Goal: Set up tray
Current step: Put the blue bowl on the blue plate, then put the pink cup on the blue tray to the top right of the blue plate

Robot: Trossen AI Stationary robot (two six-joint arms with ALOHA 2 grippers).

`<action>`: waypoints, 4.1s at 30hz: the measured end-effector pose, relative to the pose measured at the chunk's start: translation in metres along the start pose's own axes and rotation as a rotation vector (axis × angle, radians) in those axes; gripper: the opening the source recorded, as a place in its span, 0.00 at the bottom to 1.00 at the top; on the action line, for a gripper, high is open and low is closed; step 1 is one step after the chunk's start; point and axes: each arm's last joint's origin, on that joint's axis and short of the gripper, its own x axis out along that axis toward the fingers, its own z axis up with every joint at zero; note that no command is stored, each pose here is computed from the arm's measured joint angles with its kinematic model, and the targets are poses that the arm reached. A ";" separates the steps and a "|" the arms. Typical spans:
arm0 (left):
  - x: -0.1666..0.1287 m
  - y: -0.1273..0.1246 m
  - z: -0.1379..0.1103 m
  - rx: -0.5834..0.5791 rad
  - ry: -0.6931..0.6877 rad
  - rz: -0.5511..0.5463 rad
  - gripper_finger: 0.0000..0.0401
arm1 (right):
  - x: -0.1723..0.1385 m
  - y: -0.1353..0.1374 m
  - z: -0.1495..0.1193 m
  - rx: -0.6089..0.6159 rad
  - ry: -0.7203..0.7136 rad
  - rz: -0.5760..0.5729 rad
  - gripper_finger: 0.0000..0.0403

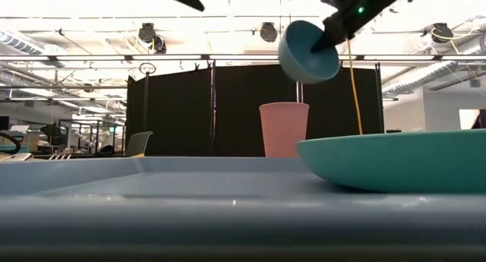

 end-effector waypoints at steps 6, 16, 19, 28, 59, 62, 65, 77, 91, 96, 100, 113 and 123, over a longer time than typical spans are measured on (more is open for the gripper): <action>-0.012 -0.025 -0.067 -0.094 -0.285 -0.067 0.01 | -0.019 -0.007 0.015 -0.021 0.092 0.064 0.00; 0.020 -0.065 -0.153 -0.196 -0.334 -0.126 0.03 | -0.058 -0.004 0.021 0.010 0.412 0.274 0.00; 0.026 -0.072 -0.164 -0.203 -0.355 -0.125 0.07 | -0.060 0.013 0.022 0.036 0.474 0.384 0.00; 0.029 -0.075 -0.170 -0.257 -0.361 -0.119 0.11 | -0.065 0.086 0.021 -0.028 0.675 0.559 0.00; 0.026 -0.072 -0.163 -0.220 -0.437 -0.088 0.12 | -0.043 0.264 -0.013 -0.135 0.982 0.888 0.00; 0.026 -0.072 -0.163 -0.220 -0.437 -0.089 0.12 | -0.041 0.267 -0.014 -0.128 0.984 0.883 0.00; 0.026 -0.072 -0.163 -0.221 -0.438 -0.089 0.12 | -0.039 0.270 -0.019 -0.131 0.997 0.872 0.00; 0.026 -0.072 -0.163 -0.222 -0.438 -0.093 0.12 | -0.035 0.273 -0.042 -0.128 1.030 0.859 0.00; 0.026 -0.072 -0.163 -0.252 -0.437 -0.101 0.12 | -0.032 0.273 -0.045 -0.109 1.028 0.837 0.10; 0.026 -0.072 -0.163 -0.247 -0.437 -0.101 0.12 | -0.032 0.269 -0.042 -0.096 1.018 0.840 0.17; 0.026 -0.072 -0.163 -0.247 -0.437 -0.101 0.12 | -0.036 0.263 -0.035 -0.080 0.986 0.856 0.22; 0.026 -0.072 -0.163 -0.251 -0.434 -0.102 0.12 | -0.072 0.206 0.004 -0.010 0.730 0.945 0.34; 0.026 -0.072 -0.164 -0.248 -0.433 -0.099 0.12 | -0.120 0.123 0.026 0.001 -0.035 0.879 0.04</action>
